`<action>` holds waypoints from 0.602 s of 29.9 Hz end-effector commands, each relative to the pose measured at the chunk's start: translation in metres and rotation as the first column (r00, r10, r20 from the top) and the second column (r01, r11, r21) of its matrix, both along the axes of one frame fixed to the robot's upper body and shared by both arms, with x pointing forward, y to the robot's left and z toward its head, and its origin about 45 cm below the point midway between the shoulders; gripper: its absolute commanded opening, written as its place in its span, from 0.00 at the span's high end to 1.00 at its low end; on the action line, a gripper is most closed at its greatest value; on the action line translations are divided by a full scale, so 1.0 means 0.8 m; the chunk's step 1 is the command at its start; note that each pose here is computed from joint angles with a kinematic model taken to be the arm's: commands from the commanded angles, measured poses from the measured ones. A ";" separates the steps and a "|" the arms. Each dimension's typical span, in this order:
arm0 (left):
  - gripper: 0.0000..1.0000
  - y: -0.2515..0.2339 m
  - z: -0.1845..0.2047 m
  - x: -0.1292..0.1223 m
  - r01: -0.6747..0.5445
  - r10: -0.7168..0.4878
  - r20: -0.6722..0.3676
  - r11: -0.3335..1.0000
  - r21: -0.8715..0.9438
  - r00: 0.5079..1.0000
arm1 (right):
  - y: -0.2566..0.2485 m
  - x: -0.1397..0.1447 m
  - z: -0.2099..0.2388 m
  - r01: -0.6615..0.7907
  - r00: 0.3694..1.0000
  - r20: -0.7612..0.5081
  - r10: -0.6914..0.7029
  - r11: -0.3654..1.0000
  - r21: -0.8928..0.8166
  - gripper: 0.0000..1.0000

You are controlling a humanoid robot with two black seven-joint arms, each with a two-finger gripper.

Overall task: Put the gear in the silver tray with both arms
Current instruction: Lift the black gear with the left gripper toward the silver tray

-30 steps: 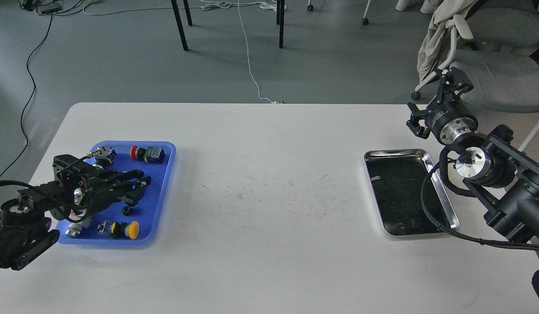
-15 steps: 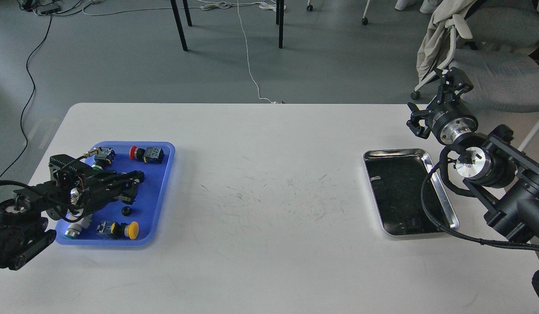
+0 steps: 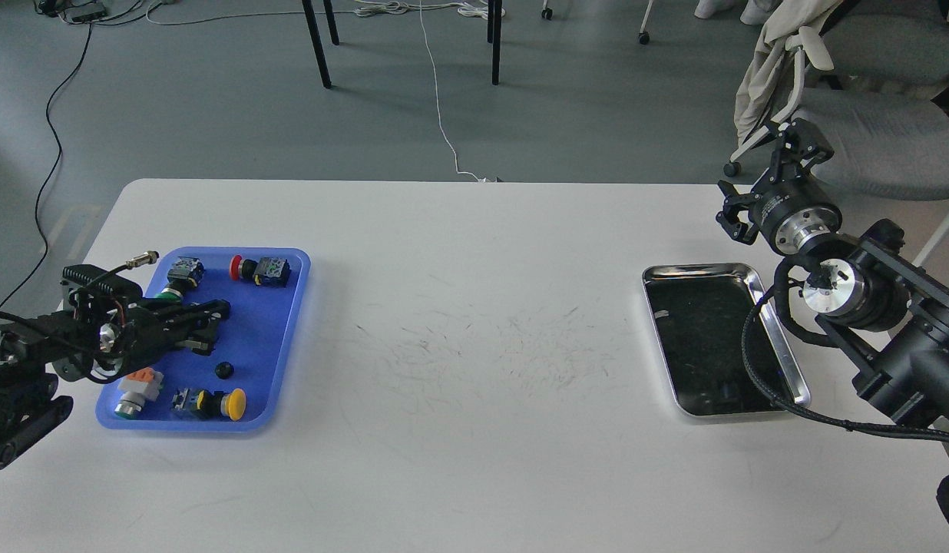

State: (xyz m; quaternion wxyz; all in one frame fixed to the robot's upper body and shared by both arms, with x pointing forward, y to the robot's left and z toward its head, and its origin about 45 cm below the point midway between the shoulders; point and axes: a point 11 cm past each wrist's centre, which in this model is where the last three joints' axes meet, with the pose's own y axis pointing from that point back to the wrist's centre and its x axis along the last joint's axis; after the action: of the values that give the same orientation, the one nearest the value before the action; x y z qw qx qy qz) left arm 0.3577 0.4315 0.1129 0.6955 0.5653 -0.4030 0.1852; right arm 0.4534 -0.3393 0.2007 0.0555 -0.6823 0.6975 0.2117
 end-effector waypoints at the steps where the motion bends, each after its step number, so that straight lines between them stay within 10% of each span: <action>1: 0.93 -0.002 0.026 0.017 -0.053 0.053 0.010 0.995 -0.079 0.999 | 0.001 0.000 -0.001 -0.002 1.000 -0.001 0.002 1.000 0.000 0.01; 18: 0.93 -0.138 0.139 0.050 0.180 -0.166 0.072 0.920 -0.347 0.984 | 0.000 0.000 0.000 -0.005 1.000 0.002 0.005 1.000 -0.013 0.01</action>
State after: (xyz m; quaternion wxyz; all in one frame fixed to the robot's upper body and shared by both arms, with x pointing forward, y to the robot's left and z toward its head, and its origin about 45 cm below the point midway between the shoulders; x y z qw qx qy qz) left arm 0.3989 0.3455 0.2154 0.7792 0.4150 -0.4130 0.2236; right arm 0.4533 -0.3396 0.2008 0.0513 -0.6840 0.6977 0.2069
